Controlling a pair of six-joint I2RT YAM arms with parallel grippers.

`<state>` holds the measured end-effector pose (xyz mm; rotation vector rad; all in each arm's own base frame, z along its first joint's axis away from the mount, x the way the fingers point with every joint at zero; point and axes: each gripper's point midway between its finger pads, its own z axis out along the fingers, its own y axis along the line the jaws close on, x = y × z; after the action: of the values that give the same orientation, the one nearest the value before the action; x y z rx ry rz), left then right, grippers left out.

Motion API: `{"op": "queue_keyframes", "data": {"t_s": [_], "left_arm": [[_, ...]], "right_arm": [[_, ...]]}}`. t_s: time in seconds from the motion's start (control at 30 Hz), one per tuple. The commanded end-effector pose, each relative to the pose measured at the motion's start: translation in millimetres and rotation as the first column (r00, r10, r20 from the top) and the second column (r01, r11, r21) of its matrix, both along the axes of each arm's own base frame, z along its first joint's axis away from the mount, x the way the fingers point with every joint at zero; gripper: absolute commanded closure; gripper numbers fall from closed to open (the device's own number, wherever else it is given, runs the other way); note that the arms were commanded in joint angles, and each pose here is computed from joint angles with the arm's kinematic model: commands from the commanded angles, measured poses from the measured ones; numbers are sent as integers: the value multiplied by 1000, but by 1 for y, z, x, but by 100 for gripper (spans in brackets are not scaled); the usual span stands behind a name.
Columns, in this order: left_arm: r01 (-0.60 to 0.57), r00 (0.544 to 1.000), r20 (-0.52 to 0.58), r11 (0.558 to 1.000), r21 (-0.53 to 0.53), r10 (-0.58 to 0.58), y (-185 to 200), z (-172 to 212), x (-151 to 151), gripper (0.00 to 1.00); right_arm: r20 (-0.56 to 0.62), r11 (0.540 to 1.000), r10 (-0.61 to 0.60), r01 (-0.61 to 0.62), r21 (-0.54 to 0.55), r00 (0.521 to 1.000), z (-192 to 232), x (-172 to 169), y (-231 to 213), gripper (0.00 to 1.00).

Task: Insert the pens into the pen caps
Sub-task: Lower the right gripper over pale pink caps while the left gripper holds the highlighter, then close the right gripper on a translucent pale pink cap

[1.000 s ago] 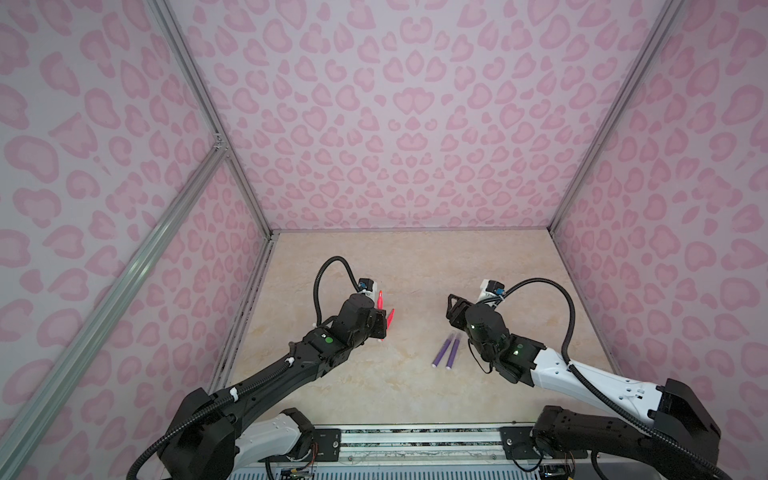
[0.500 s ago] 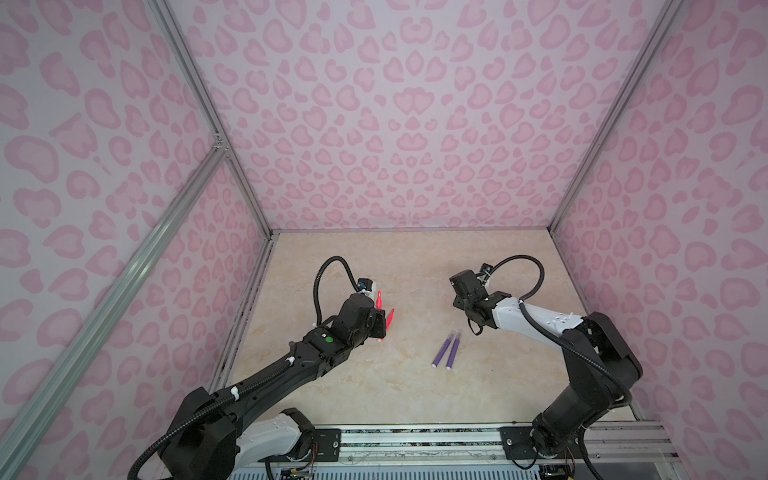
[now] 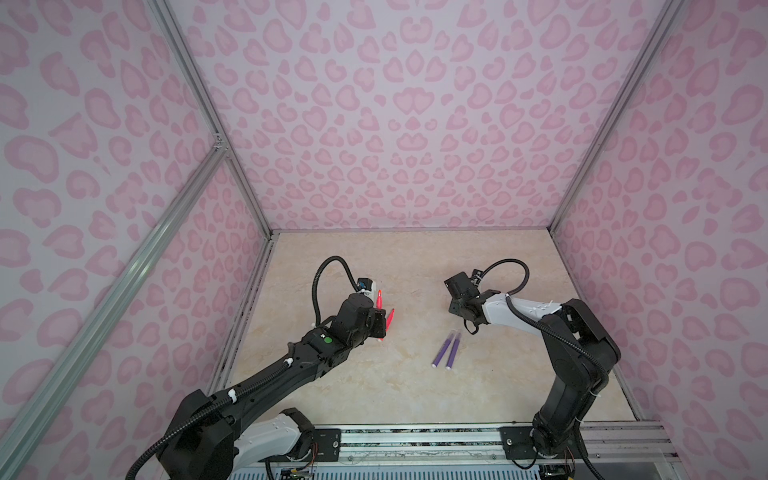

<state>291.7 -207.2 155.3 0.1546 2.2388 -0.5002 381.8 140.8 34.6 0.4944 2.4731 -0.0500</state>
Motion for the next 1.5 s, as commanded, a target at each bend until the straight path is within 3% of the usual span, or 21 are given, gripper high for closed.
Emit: {"op": "queue_keyframes", "data": {"t_s": [0.0, 0.23, 0.57, 0.97, 1.47], "left_arm": [[0, 1000, 7, 1000, -6, 0, -1, 5, 1, 97], [4, 1000, 12, 1000, -11, -3, -1, 7, 1, 97], [9, 1000, 8, 1000, -10, -9, -2, 6, 1, 97], [16, 1000, 9, 1000, -9, -15, -3, 5, 1, 97], [25, 1000, 5, 1000, -19, -25, -6, 5, 0, 97]], "right_arm": [[-9, 1000, -1, 1, 11, 1000, -7, 3, 4, 49], [-10, 1000, -9, 9, 13, 1000, -11, 3, 4, 49], [75, 999, -2, -2, 53, 997, 8, 2, 4, 44], [45, 999, 23, -25, 31, 999, 2, 16, 10, 42], [11, 1000, 8, -8, 16, 1000, -11, 19, 6, 53]]}}
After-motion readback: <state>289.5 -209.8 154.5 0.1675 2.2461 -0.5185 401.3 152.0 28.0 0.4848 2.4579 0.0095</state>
